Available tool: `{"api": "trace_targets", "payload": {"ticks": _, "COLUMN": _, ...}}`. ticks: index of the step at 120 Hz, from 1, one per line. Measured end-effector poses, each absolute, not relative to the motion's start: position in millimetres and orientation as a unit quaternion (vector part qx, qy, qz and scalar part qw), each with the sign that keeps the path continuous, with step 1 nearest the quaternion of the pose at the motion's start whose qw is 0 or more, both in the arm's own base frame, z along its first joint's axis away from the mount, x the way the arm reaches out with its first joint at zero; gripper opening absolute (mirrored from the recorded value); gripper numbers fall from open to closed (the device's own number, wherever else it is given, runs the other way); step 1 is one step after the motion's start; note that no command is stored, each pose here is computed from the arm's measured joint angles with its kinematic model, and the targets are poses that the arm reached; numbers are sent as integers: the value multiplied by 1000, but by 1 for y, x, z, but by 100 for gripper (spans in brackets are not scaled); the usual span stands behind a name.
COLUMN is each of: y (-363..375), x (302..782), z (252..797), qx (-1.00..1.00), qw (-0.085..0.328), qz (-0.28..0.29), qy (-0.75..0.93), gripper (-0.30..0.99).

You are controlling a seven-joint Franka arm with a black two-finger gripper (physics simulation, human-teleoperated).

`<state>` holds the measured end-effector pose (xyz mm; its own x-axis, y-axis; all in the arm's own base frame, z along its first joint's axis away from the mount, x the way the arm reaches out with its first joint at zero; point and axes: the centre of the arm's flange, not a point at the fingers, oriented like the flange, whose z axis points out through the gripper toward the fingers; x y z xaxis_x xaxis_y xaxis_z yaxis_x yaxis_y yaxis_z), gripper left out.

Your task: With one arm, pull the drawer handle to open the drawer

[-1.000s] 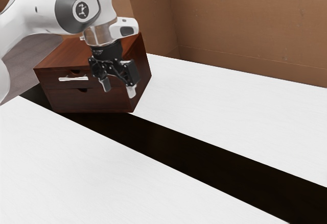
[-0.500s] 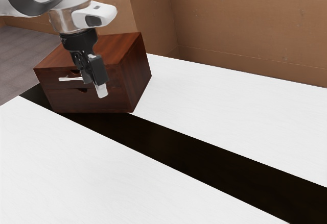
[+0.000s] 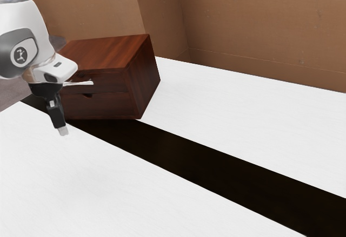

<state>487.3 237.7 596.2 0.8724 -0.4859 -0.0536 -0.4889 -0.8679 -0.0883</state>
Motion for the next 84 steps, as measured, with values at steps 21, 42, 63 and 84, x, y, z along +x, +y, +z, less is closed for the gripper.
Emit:
{"api": "trace_targets", "payload": {"ticks": 21, "y": 267, "x": 509, "z": 590, "qx": -951, "qw": 59, "qz": 7, "qy": 303, "gripper": 69}}
{"api": "trace_targets", "payload": {"ticks": 42, "y": 279, "x": 522, "z": 589, "qx": -934, "qw": 52, "qz": -10, "qy": 354, "gripper": 69}}
{"api": "trace_targets", "payload": {"ticks": 63, "y": 287, "x": 551, "z": 578, "qx": -910, "qw": 37, "qz": -27, "qy": 411, "gripper": 69}}
{"api": "trace_targets", "payload": {"ticks": 84, "y": 321, "x": 550, "z": 579, "qx": -899, "qw": 42, "qz": -34, "qy": 434, "gripper": 69}}
